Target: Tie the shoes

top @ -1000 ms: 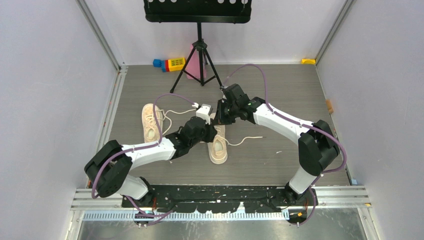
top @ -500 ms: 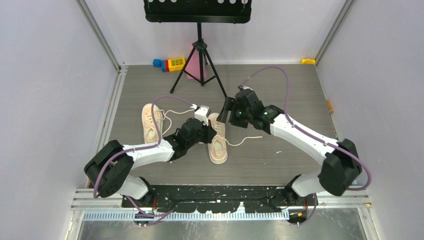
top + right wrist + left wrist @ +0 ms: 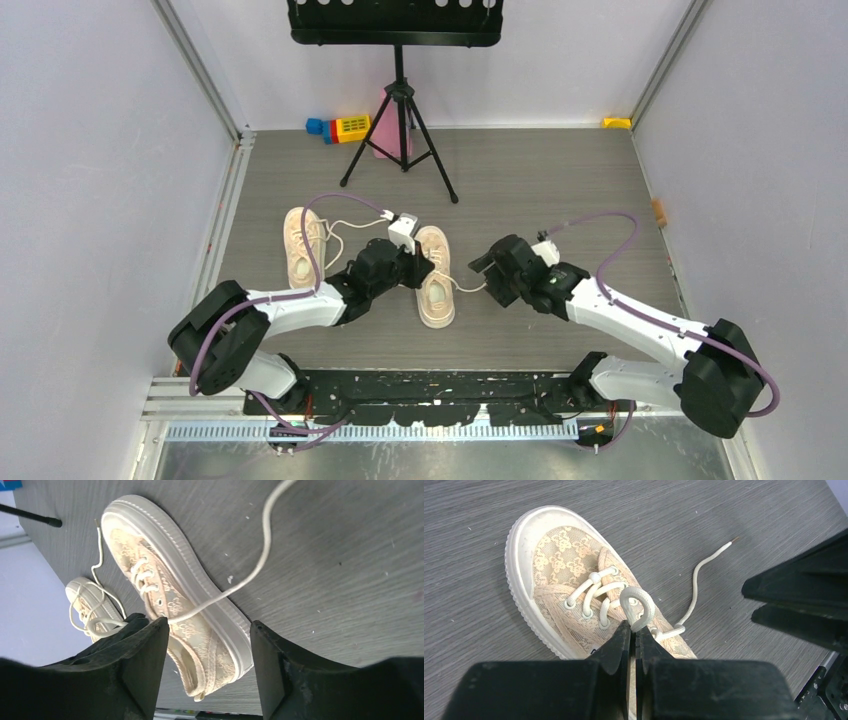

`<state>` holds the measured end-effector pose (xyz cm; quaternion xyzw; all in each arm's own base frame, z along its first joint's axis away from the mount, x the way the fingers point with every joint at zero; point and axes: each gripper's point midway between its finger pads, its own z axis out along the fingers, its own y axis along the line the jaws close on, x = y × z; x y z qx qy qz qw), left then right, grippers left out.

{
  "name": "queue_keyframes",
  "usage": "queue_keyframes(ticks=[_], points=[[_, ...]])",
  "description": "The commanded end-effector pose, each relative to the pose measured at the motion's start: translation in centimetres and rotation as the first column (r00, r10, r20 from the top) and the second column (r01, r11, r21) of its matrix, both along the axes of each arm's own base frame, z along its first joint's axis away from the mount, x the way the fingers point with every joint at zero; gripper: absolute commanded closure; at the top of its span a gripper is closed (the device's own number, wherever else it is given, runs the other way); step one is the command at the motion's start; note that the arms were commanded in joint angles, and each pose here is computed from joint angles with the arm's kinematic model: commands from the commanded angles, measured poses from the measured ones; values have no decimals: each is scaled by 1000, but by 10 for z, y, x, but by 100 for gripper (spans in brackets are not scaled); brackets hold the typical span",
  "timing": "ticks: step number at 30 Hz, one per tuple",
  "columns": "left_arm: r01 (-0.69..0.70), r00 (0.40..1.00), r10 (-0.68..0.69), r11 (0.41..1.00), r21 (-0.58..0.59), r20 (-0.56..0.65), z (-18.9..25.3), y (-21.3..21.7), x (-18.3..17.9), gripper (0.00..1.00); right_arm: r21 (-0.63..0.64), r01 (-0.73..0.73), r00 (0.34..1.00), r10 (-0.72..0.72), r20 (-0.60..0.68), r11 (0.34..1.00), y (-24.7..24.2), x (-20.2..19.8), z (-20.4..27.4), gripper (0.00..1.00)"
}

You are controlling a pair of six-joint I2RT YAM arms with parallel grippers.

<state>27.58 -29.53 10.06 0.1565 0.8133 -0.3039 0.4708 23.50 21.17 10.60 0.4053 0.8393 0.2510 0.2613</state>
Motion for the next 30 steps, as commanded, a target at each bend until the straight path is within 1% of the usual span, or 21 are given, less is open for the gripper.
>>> queue_keyframes(ticks=[1,5,9,12,16,18,19,22,24,26,30], points=[[21,999,-18,998,-56,46,17,-2,3,100,153,205,978,-206,-13,967,8,8,-3,38],[45,999,-43,997,-60,32,17,-3,0,100,222,246,969,-236,-71,943,23,9,-22,40],[62,998,-60,997,-49,30,15,-1,-2,100,220,259,965,-243,-95,941,37,12,-34,39],[71,997,-70,996,-44,32,14,1,-2,100,260,293,956,-274,-106,920,42,14,-45,39],[78,996,-76,997,-28,52,15,5,-4,100,285,333,943,-315,-109,899,45,22,-57,42],[75,996,-74,997,-17,55,14,7,-4,100,266,342,940,-325,-107,901,46,26,-60,44],[77,996,-77,997,-13,55,13,7,-4,100,266,344,939,-327,-106,901,47,27,-60,47],[83,995,-83,997,-8,48,9,7,-6,100,248,360,933,-350,-86,899,41,30,-61,69],[89,995,-89,996,-7,43,7,6,-6,100,237,363,931,-360,-58,901,34,32,-58,98],[73,997,-74,997,6,26,3,7,-4,100,212,350,935,-353,-24,912,25,34,-52,100],[24,999,-22,998,63,-28,-5,17,-2,100,75,351,934,-355,51,933,-9,33,-38,100]])
